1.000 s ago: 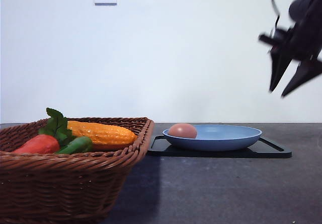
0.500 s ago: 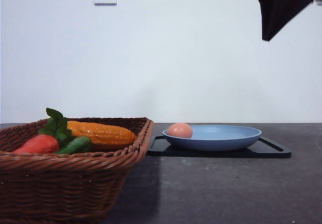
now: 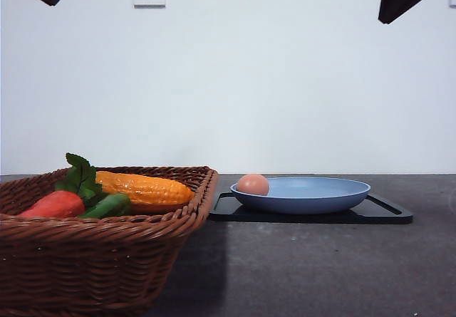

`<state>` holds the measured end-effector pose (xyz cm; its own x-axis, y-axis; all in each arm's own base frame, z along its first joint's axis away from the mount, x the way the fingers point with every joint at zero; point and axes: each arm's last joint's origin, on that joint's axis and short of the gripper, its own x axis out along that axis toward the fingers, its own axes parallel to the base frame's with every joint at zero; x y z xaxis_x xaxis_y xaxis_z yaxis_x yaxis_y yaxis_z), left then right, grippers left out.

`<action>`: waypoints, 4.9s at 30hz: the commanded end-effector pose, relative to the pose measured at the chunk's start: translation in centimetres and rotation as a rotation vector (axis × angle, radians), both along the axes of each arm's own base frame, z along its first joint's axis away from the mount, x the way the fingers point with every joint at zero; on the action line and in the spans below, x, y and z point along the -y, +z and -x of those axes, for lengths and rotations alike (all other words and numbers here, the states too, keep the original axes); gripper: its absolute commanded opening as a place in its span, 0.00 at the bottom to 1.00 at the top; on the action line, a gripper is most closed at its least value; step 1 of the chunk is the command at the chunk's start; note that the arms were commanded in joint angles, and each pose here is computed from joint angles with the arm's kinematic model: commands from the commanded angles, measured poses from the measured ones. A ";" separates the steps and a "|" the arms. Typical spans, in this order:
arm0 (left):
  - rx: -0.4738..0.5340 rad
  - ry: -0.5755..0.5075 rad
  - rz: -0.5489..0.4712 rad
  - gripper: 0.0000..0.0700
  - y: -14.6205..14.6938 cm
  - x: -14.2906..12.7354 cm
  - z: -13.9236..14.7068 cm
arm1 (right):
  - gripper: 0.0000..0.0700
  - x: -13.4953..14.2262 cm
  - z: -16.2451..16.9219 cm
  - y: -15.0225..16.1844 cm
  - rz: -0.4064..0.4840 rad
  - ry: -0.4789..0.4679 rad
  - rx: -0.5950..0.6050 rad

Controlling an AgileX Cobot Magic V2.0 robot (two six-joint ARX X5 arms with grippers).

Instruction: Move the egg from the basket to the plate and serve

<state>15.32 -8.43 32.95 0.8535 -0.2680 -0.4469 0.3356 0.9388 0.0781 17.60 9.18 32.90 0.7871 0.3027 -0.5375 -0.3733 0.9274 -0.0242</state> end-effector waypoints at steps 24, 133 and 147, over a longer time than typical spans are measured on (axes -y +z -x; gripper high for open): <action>-0.003 -0.036 0.217 0.00 -5.8 -1.5 3.3 | 0.00 1.2 2.5 -6.2 -0.218 -0.026 0.255; 0.210 0.439 0.236 0.00 -18.1 -8.7 6.0 | 0.00 8.7 7.9 -17.2 -0.181 -0.246 0.445; 0.209 0.439 0.236 0.00 -18.1 -8.7 6.0 | 0.00 8.7 7.9 -17.2 -0.181 -0.246 0.445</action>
